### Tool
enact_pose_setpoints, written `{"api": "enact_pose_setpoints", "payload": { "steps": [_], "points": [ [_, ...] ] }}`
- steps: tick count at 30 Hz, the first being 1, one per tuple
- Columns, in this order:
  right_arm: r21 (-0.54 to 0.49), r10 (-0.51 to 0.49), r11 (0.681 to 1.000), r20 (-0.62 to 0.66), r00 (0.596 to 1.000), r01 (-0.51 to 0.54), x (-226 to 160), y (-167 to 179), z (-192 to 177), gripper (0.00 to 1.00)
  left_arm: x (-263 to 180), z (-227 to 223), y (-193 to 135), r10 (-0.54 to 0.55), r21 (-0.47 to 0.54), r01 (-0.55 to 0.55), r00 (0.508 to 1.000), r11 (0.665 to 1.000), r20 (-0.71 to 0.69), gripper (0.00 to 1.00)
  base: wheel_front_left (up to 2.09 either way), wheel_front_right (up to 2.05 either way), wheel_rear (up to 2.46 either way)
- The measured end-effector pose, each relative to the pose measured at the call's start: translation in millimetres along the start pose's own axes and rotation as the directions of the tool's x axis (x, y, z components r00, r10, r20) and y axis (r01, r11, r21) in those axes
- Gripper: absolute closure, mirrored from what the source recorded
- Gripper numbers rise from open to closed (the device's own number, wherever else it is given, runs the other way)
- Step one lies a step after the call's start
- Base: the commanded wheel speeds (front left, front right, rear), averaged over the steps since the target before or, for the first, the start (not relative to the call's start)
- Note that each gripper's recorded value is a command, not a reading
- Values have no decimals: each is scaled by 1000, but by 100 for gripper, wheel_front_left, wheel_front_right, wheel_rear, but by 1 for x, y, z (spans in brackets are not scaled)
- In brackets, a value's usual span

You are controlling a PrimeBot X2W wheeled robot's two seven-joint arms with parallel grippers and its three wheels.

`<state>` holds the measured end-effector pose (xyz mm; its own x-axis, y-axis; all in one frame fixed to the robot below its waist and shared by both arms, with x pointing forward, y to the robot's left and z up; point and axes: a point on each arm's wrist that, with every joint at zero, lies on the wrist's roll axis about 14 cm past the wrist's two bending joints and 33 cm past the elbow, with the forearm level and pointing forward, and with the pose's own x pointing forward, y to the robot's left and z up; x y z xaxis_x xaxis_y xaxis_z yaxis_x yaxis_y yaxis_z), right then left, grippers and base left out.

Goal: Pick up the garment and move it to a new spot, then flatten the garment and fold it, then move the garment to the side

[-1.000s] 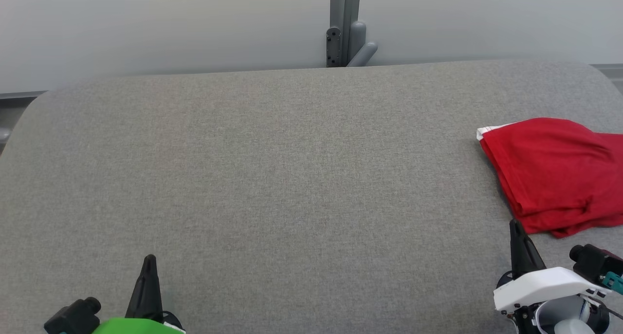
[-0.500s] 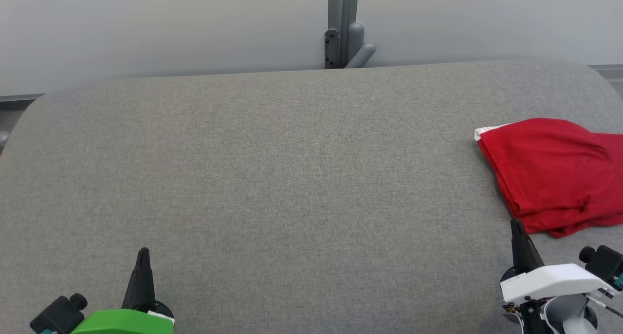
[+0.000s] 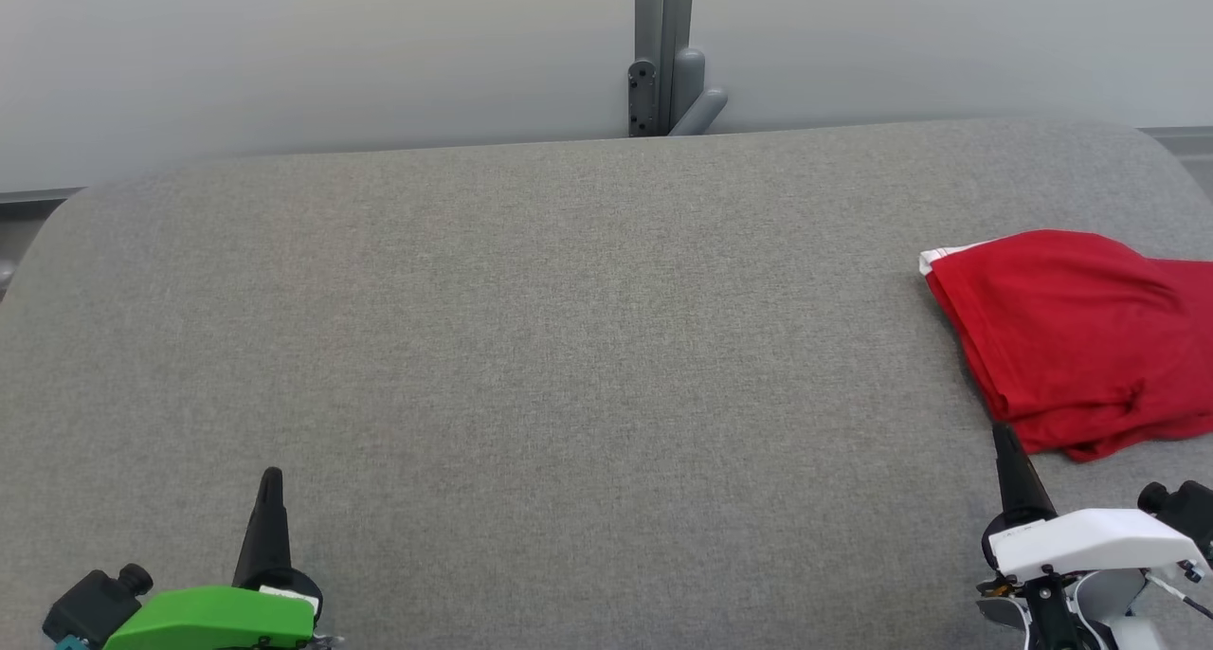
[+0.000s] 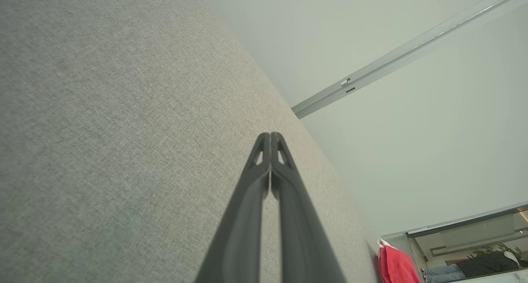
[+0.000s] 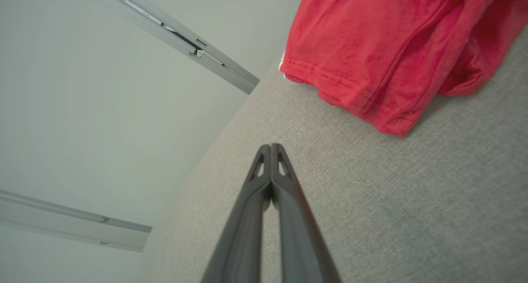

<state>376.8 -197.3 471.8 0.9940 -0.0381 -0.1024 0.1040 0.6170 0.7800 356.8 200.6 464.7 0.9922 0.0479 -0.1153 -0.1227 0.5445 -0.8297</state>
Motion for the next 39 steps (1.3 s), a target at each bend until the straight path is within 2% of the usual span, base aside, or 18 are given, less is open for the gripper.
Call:
{"api": "enact_pose_setpoints", "payload": {
  "steps": [17, 39],
  "points": [
    [196, 15, 980, 3, 1000, -15, 1, 5, 5, 100, 6, 5, -8, -19, -172, 19, 1000, 985, 1, 100, 0, 0, 0],
    [403, 41, 914, 9, 999, -41, 1, 12, 11, 100, 12, 11, -18, -51, -353, 48, 999, 935, 1, 100, 0, 0, 0]
  ]
}}
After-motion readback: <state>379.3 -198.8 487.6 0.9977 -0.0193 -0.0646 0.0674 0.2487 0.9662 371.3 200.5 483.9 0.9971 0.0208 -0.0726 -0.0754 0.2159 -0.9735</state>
